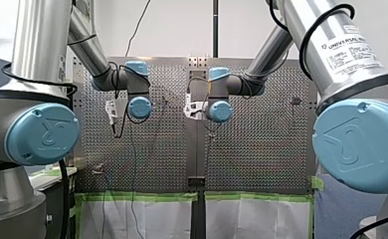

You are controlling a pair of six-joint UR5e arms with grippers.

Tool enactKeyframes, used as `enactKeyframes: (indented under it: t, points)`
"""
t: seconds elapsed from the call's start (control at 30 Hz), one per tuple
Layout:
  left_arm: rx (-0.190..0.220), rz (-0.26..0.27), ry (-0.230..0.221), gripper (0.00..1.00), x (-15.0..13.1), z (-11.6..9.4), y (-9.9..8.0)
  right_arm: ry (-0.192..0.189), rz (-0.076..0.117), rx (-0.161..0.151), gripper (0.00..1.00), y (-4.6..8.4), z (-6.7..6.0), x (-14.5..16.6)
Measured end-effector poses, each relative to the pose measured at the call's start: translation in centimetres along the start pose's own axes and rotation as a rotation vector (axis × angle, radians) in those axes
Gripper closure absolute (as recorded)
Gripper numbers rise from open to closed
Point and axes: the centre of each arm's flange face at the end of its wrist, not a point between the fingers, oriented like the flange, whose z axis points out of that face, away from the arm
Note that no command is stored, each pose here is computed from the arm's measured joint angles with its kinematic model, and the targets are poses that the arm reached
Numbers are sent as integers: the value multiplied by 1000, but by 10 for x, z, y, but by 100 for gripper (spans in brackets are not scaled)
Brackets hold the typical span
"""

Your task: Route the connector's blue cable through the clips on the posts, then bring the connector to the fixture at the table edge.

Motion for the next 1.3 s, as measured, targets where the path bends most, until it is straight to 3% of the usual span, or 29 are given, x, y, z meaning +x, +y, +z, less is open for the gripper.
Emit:
enactKeyframes:
  t: [0.23, 0.47, 0.97, 1.3]
  points:
    - [28, 11, -44, 100, -27, 15, -3, 16, 3, 9, 100, 3, 16, 18]
    - [61, 8, -57, 100, -37, 32, -7, 29, 5, 13, 100, 6, 27, 32]
    - [156, 60, -4, 100, -3, 59, -15, 42, 10, -3, 100, 17, 37, 40]
    - [176, 64, -1, 100, -1, 66, -15, 48, 13, -12, 100, 26, 40, 40]
